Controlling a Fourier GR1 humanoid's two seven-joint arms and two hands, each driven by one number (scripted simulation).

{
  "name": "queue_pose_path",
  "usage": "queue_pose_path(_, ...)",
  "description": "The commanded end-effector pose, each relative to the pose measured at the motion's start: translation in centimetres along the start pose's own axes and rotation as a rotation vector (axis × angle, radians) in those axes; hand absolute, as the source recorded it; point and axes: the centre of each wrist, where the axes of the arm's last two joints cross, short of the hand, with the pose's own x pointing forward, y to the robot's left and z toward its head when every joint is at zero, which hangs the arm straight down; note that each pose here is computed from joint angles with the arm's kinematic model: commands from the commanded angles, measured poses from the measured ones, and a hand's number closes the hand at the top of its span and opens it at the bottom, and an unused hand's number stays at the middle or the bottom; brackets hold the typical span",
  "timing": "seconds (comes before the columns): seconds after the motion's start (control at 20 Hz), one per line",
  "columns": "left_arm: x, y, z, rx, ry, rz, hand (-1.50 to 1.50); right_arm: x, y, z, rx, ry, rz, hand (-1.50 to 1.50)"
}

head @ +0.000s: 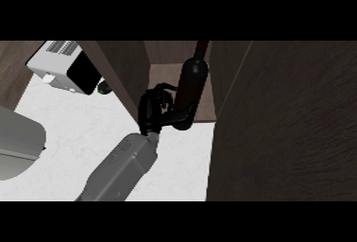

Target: Pick up the wine, place it into the cabinet and close the cabinet

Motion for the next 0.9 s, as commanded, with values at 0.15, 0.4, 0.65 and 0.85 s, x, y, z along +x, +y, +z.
queue_pose_path(0.15, 0.6, -0.3, -2.4, 0.024, -0.008, 0.016, 1.5, 3.9, -0.5, 2.6, 0.024, -0.074, -0.063, -1.5)
queue_pose_path(0.4, 1.2, -0.6, -3.7, 0.063, 0.006, 0.027, 1.5, 4.1, -0.2, 3.1, 0.06, -0.061, -0.063, -1.5)
queue_pose_path(0.65, 4.1, -2.4, -6.0, 0.058, -0.018, 0.007, 1.5, 3.4, 0.1, 3.0, 0.01, -0.061, -0.093, -1.5)
queue_pose_path(0.85, 5.2, -3.2, -7.3, 0.083, -0.034, -0.028, 1.5, 2.7, -0.3, 1.7, 0.035, -0.061, -0.068, -1.5)
